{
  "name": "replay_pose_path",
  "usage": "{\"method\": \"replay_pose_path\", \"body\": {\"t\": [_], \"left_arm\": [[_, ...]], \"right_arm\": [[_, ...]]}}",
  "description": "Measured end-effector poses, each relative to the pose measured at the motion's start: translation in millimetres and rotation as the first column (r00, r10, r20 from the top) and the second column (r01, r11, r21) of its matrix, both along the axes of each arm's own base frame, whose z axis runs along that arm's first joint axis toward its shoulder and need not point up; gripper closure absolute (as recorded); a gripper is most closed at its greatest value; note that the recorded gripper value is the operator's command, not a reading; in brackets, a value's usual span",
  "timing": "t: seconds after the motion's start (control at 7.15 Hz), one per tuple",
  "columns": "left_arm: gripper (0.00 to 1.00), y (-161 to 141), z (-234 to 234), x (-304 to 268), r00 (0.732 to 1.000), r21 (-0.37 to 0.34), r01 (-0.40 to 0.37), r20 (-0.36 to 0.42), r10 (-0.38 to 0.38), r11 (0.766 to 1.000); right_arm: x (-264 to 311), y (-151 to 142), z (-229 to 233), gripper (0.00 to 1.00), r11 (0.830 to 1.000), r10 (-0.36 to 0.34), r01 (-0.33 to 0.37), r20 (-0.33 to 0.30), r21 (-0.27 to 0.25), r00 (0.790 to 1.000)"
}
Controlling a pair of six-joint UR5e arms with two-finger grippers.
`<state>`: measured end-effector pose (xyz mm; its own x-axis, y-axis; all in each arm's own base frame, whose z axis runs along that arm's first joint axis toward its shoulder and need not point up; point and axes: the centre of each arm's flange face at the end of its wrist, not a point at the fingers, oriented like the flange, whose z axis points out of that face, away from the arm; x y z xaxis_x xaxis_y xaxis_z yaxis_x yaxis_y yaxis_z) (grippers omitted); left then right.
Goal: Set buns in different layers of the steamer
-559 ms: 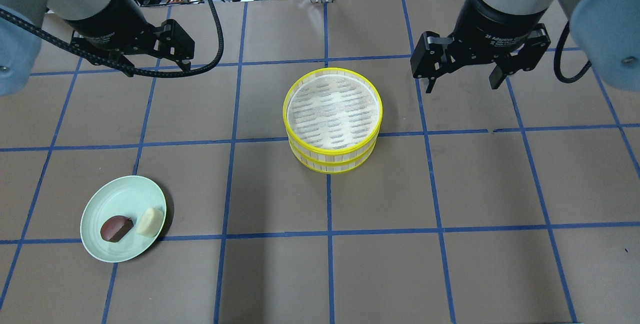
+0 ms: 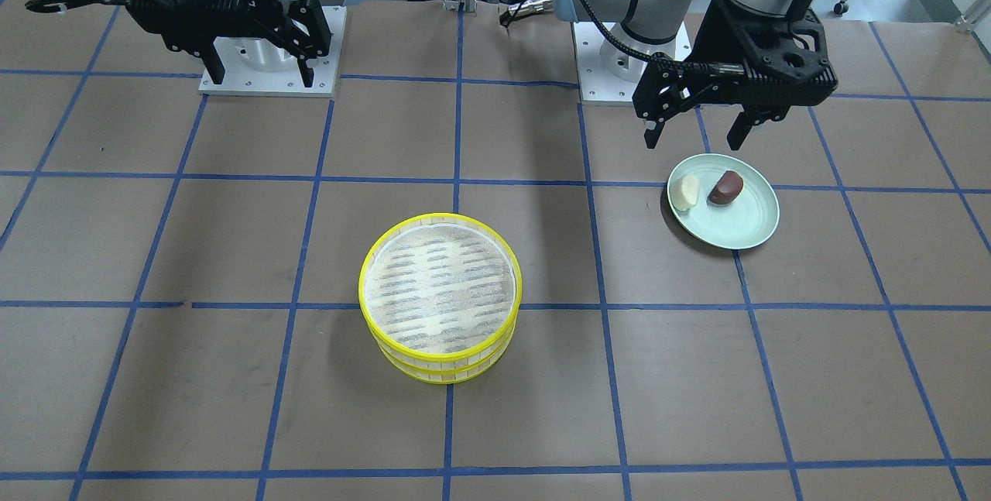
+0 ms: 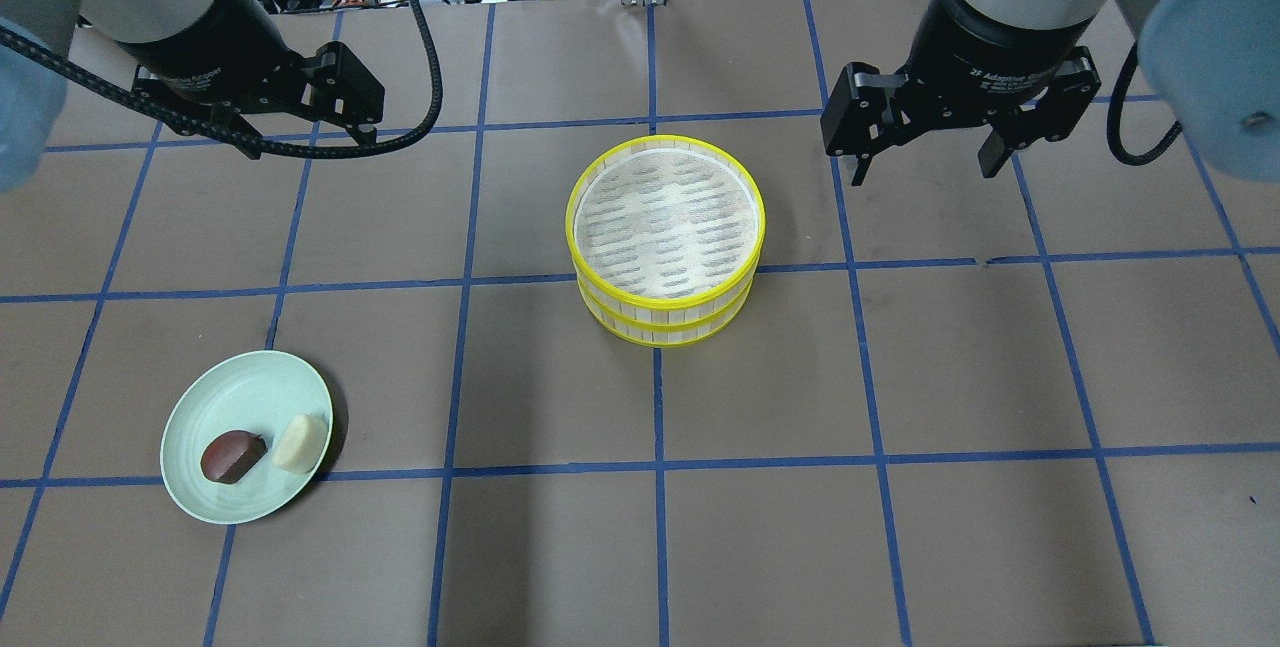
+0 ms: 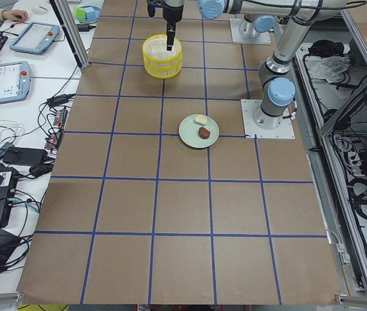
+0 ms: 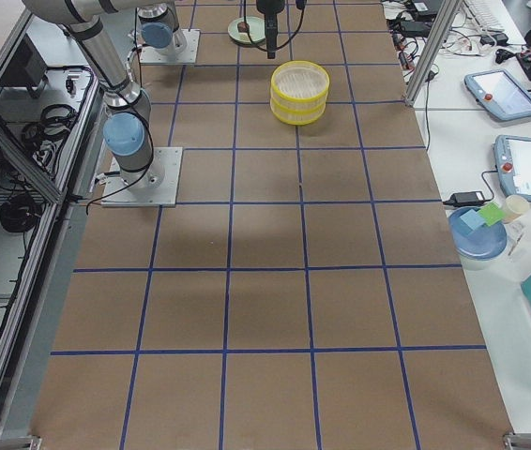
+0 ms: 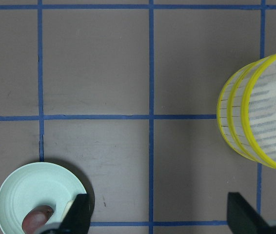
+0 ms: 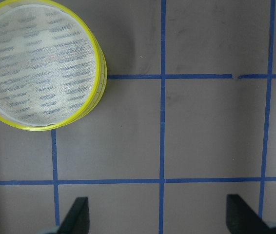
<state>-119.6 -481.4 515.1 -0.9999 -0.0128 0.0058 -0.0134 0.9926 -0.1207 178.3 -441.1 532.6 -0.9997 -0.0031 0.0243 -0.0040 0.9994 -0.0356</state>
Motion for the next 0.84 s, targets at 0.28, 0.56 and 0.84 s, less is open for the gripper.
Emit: {"method": "replay_pose_path", "body": {"t": [0.28,0.56,0.84], "left_arm": [[0.0,2.6,-0.3,2.0,1.0,0.017,-0.004,0.001,0.004,1.0],[0.0,1.6,-4.8,9.7,1.0,0.044,-0.02,-0.001,0.02,0.999],[0.0,0.4,-7.5,23.5,0.999,0.064,-0.04,-0.002,0.04,0.997]], "right_arm": [[0.0,0.0,0.0,0.0,1.0,0.0,0.0,0.0,0.0,1.0],[-1.3,-1.7,-1.0,0.0,1.0,0.001,-0.001,-0.001,0.001,1.0],[-1.1,-8.7,-6.0,0.0,1.0,-0.009,0.009,-0.001,0.006,1.0]]}}
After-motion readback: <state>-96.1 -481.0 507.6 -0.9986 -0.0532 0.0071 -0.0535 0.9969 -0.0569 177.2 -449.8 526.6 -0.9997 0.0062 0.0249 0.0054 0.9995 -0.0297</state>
